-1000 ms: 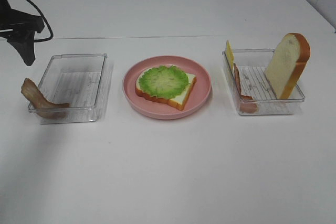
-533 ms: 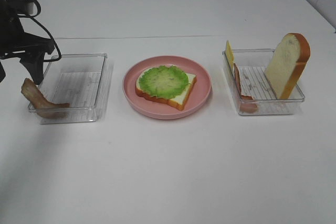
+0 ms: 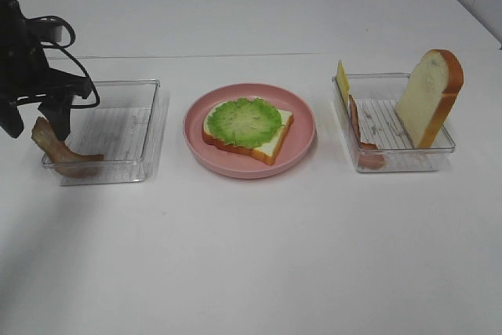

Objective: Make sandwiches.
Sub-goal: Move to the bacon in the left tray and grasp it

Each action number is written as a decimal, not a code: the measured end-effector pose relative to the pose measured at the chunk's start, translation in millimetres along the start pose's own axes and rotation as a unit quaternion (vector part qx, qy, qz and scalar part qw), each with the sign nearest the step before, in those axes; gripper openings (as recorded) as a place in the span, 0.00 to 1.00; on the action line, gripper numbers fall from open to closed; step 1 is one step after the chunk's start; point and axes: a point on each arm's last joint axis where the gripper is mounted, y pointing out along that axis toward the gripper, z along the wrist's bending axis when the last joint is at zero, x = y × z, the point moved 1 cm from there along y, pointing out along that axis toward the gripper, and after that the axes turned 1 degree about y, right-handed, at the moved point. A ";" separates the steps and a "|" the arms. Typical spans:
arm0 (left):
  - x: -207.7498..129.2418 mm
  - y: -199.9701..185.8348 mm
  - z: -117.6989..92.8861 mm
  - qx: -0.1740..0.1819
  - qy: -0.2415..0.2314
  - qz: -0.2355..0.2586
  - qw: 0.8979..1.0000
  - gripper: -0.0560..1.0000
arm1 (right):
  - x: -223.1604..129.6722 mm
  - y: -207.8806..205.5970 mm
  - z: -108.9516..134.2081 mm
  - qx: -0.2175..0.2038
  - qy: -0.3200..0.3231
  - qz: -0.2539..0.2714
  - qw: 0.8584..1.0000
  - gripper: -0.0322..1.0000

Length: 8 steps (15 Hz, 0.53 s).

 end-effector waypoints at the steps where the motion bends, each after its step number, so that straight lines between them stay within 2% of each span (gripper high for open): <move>1: 0.6 0.0 0.5 0.002 0.001 -0.003 1.000 0.58 | 0.0 0.0 0.0 0.000 0.000 0.000 1.000 0.77; 5: 0.8 4.1 -0.1 0.000 0.000 0.002 1.000 0.47 | 0.0 0.0 0.0 0.000 0.000 0.000 1.000 0.77; 8: 0.9 7.0 -0.1 0.000 0.000 0.006 1.000 0.42 | 0.0 0.0 0.0 0.000 0.000 0.000 1.000 0.77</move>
